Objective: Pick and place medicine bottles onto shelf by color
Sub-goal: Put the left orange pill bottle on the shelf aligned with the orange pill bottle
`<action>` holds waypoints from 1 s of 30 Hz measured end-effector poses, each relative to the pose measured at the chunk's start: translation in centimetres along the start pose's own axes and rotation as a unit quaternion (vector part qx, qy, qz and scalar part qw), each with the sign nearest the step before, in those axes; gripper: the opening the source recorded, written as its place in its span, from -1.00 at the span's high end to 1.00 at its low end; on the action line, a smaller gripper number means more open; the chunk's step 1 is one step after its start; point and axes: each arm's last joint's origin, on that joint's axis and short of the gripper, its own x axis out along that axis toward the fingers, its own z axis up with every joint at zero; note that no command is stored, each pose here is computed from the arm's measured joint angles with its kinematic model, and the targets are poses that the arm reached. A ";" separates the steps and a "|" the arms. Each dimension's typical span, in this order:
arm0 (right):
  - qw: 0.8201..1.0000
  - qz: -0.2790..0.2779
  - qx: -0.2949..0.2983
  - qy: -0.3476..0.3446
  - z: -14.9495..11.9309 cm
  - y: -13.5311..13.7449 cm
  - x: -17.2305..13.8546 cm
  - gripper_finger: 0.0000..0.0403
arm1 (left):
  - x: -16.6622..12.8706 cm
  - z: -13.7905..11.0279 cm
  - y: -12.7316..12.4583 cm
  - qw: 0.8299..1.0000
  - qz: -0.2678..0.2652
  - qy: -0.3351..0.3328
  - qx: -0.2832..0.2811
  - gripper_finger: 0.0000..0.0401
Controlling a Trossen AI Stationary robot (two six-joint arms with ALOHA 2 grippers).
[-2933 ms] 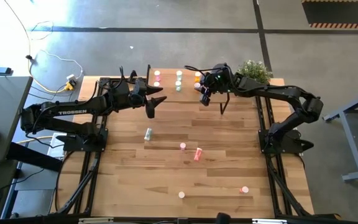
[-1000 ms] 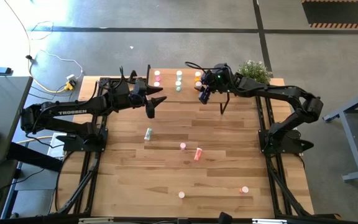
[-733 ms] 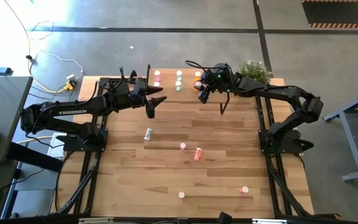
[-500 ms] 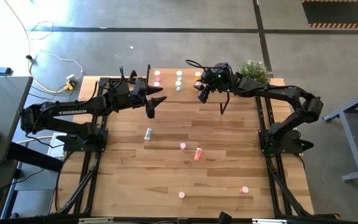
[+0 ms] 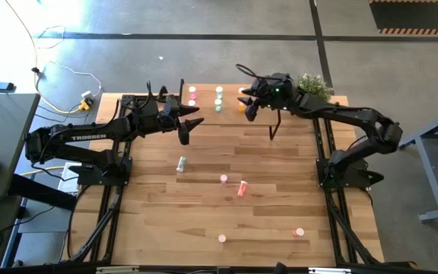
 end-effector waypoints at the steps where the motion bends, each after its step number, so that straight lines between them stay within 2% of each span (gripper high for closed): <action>1: 1.000 0.001 0.004 -0.003 0.4 0.1 -0.5 0.27 | 0.0 0.0 0.0 1.000 0.000 0.001 0.000 -0.12; 8: 0.999 0.033 0.029 0.006 3.5 2.2 -3.6 0.27 | 0.0 -0.4 0.4 1.000 -0.003 0.026 -0.012 -0.12; 14: 0.985 0.063 0.141 0.074 5.9 4.7 -6.2 0.27 | -0.8 -0.2 0.7 0.998 -0.044 0.039 -0.015 -0.12; 20: 0.952 0.079 0.253 0.151 6.0 7.5 -7.9 0.27 | -2.2 0.6 1.0 0.999 -0.036 0.027 0.010 -0.12; 25: 0.917 0.072 0.323 0.224 4.5 9.9 -8.5 0.27 | -3.3 0.6 1.2 0.999 -0.030 0.043 0.010 -0.12; 30: 0.879 0.046 0.380 0.284 1.8 12.4 -8.5 0.27 | -3.7 0.2 1.2 0.997 -0.031 0.072 0.008 -0.12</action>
